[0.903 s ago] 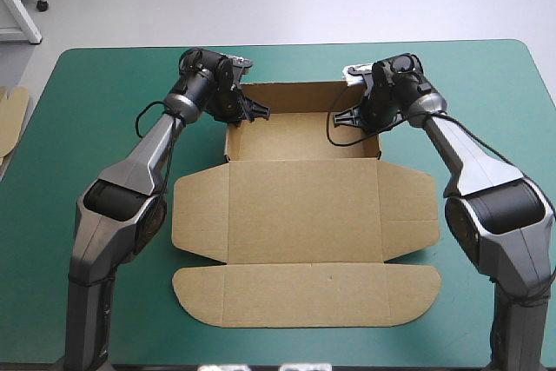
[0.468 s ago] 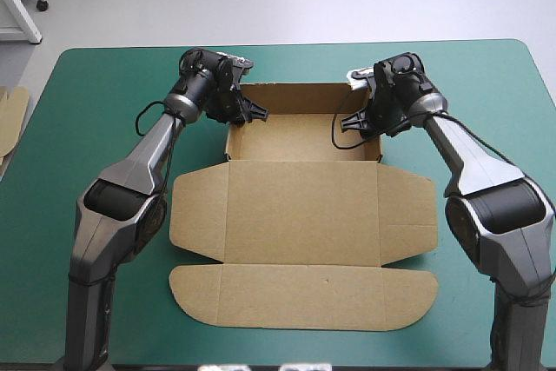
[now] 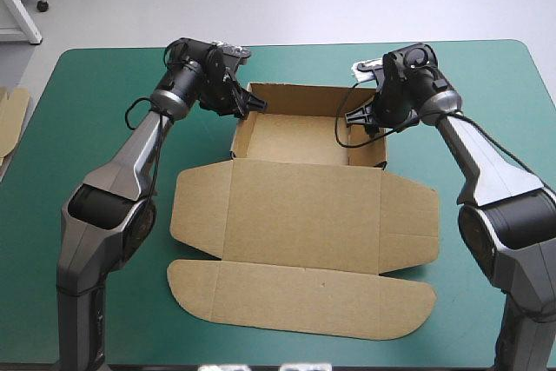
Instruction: Fold the box
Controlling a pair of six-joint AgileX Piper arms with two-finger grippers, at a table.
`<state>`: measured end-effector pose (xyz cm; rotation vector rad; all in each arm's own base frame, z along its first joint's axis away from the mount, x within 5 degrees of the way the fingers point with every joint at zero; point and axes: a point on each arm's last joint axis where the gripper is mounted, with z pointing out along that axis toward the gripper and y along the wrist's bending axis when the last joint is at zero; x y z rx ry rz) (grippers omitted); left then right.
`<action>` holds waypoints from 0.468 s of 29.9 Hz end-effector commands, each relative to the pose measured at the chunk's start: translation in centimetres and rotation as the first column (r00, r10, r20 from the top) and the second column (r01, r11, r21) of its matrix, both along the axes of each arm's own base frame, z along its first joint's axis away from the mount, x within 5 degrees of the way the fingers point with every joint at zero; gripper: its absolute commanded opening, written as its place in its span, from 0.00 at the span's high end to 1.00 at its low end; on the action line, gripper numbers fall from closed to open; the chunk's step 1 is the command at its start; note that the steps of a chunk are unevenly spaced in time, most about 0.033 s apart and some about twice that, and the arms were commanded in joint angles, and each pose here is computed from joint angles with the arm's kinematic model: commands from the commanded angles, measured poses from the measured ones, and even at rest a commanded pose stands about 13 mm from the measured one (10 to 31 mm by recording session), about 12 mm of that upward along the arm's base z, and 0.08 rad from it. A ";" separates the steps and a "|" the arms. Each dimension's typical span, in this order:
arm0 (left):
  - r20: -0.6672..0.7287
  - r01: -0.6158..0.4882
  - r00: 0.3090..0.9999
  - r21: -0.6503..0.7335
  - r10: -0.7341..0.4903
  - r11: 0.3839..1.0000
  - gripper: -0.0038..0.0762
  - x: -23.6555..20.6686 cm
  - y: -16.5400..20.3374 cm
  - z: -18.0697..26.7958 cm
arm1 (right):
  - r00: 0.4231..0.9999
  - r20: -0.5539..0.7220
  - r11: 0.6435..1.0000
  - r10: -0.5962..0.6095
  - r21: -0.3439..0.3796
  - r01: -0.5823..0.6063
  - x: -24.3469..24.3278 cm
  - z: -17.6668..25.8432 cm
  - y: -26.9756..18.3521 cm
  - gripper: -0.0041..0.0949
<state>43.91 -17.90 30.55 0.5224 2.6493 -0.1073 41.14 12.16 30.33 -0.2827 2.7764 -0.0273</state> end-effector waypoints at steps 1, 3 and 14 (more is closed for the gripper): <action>0.102 0.004 0.995 -0.056 0.002 0.998 0.45 -2.2 0.8 5.6 | 0.990 0.141 0.999 -0.004 0.034 -0.001 -1.7 5.3 -1.0 0.43; 0.113 0.011 0.994 -0.060 -0.004 0.998 0.45 -2.7 1.0 6.4 | 0.985 0.175 0.999 -0.005 0.044 -0.002 -2.5 6.6 -1.3 0.43; 0.212 0.042 0.977 -0.089 -0.022 0.995 0.45 -6.1 2.3 11.8 | 0.938 0.347 0.991 -0.019 0.134 -0.030 -7.4 13.4 -2.4 0.46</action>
